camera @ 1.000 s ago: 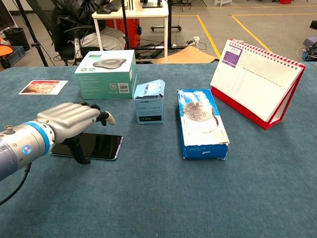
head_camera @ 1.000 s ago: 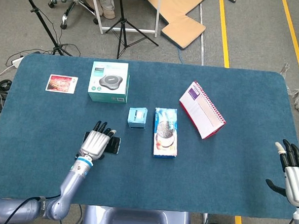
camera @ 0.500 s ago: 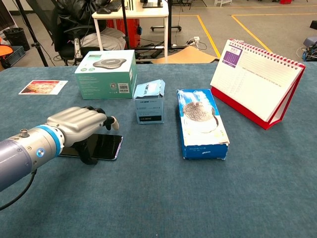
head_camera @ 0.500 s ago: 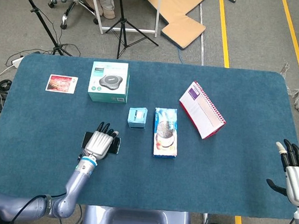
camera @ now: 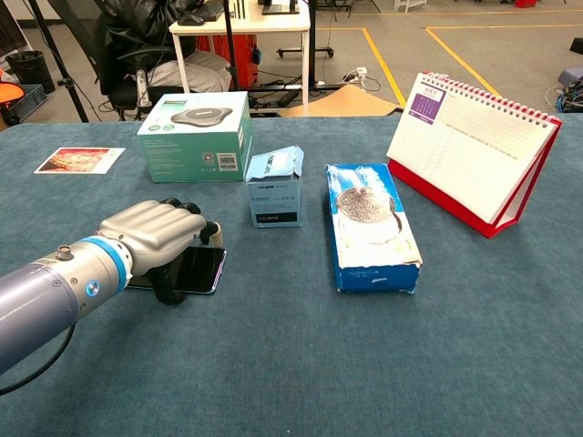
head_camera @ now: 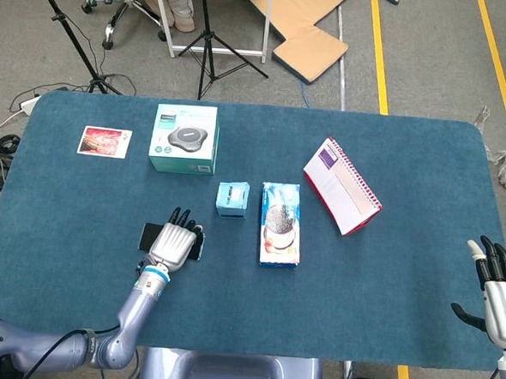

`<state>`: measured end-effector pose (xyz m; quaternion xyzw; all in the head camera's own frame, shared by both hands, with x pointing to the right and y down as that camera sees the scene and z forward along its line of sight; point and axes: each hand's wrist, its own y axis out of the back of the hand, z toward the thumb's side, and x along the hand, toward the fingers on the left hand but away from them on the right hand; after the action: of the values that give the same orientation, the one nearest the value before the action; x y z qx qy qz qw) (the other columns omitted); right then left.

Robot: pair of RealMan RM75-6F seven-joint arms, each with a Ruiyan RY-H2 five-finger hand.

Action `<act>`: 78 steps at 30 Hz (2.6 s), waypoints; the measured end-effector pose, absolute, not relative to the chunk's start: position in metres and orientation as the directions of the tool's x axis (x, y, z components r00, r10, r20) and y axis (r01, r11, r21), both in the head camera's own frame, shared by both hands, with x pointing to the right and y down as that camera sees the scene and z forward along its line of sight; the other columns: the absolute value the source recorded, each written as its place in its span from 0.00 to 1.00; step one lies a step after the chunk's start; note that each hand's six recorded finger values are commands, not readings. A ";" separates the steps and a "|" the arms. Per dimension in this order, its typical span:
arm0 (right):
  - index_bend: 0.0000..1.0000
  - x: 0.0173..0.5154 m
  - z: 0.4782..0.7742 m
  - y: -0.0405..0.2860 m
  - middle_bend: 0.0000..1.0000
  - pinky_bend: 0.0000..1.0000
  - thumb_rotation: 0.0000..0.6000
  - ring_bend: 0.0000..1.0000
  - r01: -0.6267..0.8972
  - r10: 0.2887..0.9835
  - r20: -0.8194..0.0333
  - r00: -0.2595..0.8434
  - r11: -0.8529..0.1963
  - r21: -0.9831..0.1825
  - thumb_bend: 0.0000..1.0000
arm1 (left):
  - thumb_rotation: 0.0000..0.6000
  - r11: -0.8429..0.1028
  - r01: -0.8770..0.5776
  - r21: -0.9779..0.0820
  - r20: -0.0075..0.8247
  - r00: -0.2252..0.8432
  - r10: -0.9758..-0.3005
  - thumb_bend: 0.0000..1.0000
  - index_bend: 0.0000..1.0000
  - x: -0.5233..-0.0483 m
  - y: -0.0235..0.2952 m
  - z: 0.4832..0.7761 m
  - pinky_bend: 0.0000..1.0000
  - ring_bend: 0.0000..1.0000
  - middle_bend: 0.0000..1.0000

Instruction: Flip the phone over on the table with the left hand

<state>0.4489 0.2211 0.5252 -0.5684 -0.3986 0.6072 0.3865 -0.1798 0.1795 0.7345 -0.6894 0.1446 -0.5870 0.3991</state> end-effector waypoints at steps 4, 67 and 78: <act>0.00 0.449 0.525 0.221 0.00 0.00 1.00 0.00 -0.015 0.922 -0.384 -0.055 -0.385 -0.923 0.00 | 1.00 -0.633 0.268 -0.727 0.687 0.265 -0.677 0.32 0.32 -0.180 0.180 0.735 0.00 0.00 0.31; 0.00 0.443 0.526 0.223 0.00 0.00 1.00 0.00 -0.030 0.922 -0.384 -0.044 -0.385 -0.922 0.00 | 1.00 -0.395 -0.905 0.159 0.549 0.414 -0.726 0.37 0.36 -0.273 0.188 0.716 0.00 0.00 0.33; 0.00 0.442 0.527 0.224 0.00 0.00 1.00 0.00 -0.033 0.922 -0.385 -0.042 -0.387 -0.922 0.00 | 1.00 -0.360 -0.912 0.195 0.551 0.405 -0.729 0.31 0.36 -0.283 0.189 0.718 0.00 0.00 0.29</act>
<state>0.4424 0.2236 0.5266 -0.5698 -0.3900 0.6072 0.3931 -0.2833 0.1895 0.7185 -0.8025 0.5114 -0.1892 -0.2422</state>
